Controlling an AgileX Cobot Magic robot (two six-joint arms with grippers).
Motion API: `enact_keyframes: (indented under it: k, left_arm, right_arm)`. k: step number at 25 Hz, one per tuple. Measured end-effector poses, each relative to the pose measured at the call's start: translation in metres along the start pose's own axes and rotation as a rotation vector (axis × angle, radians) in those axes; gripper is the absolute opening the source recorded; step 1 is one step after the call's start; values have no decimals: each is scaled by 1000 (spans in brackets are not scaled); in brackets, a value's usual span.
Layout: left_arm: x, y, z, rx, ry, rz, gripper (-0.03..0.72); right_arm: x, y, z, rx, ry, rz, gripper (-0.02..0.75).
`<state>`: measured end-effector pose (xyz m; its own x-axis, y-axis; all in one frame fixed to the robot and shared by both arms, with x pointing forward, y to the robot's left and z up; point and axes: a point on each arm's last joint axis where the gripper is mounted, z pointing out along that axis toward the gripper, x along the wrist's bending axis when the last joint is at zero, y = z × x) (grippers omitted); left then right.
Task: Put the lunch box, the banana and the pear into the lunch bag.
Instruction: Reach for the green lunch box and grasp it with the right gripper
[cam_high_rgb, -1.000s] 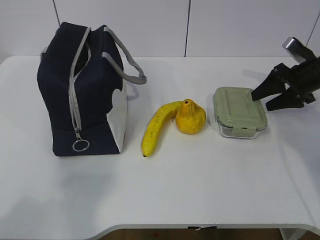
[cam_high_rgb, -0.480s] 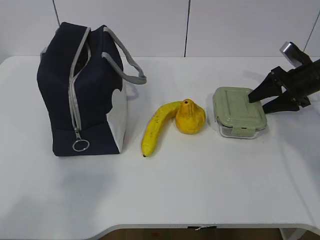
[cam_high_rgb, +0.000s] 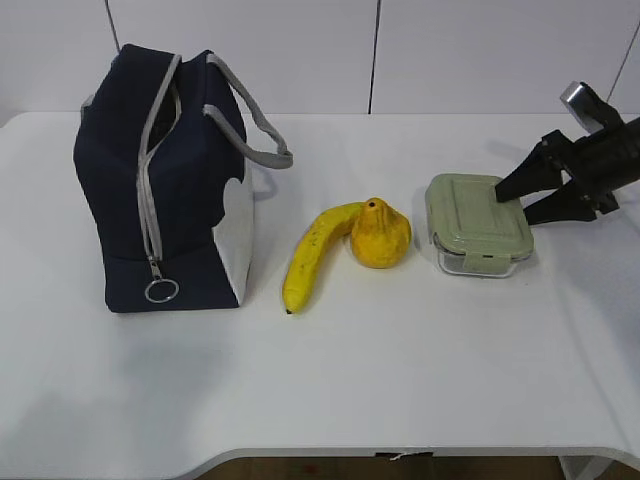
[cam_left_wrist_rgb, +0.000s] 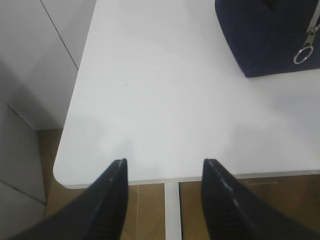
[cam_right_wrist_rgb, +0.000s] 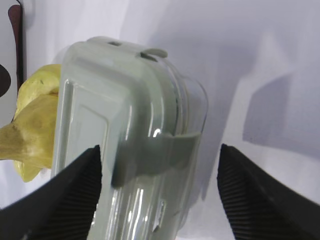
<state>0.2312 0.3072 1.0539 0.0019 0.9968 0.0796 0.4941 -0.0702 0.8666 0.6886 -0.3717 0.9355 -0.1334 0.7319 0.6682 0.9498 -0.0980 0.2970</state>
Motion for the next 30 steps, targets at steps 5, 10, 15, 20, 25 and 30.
enact_keyframes:
  k: [5, 10, 15, 20, 25, 30]
  left_arm:
    - [0, 0, 0, 0, 0, 0, 367]
    - [0, 0, 0, 0, 0, 0, 367]
    - [0, 0, 0, 0, 0, 0, 367]
    - [0, 0, 0, 0, 0, 0, 367]
    - [0, 0, 0, 0, 0, 0, 367]
    - [0, 0, 0, 0, 0, 0, 367]
  right_arm:
    - [1, 0, 1, 0, 5, 1, 569]
    - [4, 1, 4, 2, 12, -3, 569]
    - [7, 1, 7, 7, 14, -8, 569]
    - [7, 1, 7, 7, 14, -8, 569]
    - [6, 1, 8, 10, 15, -7, 542]
    - [2, 0, 12, 14, 22, 4, 480]
